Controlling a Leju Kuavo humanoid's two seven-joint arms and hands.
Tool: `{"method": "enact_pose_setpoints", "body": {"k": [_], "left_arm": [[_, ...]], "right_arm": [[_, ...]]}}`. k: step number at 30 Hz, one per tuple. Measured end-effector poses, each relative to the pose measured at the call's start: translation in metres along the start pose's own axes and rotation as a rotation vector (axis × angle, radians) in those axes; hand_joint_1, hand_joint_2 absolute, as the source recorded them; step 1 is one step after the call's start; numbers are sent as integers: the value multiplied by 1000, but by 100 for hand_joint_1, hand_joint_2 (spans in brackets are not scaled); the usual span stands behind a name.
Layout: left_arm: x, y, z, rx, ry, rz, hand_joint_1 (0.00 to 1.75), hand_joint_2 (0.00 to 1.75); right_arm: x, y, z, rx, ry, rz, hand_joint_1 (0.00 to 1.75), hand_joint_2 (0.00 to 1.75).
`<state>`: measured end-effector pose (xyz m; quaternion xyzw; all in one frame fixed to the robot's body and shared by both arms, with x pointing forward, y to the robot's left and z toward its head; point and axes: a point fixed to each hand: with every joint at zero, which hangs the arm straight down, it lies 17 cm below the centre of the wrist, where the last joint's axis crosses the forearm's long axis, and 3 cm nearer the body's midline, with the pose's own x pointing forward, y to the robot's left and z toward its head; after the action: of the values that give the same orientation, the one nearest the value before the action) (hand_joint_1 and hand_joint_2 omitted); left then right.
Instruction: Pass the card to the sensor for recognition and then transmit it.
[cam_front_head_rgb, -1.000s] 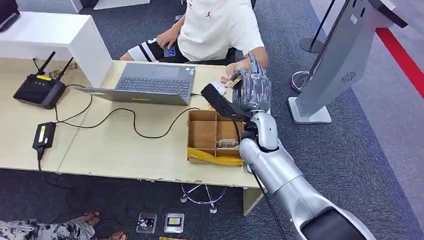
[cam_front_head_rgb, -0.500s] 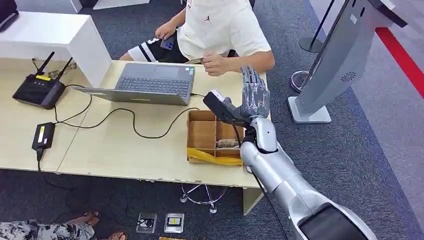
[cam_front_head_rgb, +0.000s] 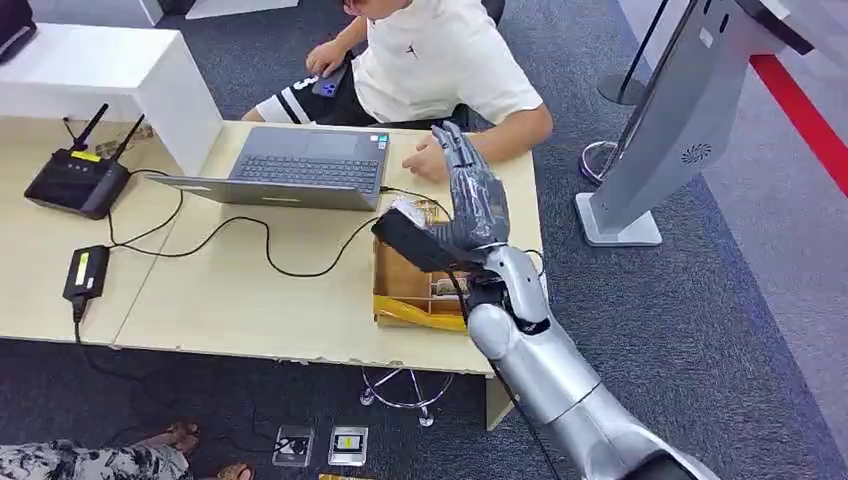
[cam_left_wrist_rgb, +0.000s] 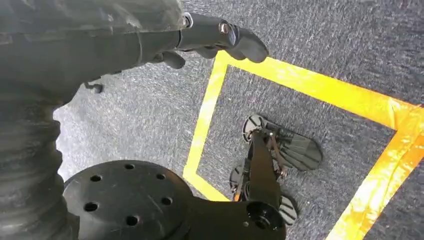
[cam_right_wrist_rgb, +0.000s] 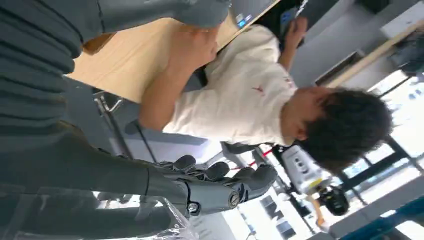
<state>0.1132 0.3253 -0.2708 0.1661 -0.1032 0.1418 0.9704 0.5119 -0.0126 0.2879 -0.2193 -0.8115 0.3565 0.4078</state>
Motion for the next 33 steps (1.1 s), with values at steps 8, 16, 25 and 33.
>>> {"method": "enact_pose_setpoints", "body": {"k": [8,16,25,33], "left_arm": [[-1,1,0,12,2,3,0,175],[-2,2,1,31,9,11,0,175],[-3,-3,2,11,13,8,0,175],[-2,-6,2,-2,6,2,0,175]], "right_arm": [[63,19,35,135,-158,-28,0,175],[73,47,55,230,-198,-17,0,175],[30,69,65,281,-102,103,0,175],[-28,88,78,329,24,248,0,175]]}}
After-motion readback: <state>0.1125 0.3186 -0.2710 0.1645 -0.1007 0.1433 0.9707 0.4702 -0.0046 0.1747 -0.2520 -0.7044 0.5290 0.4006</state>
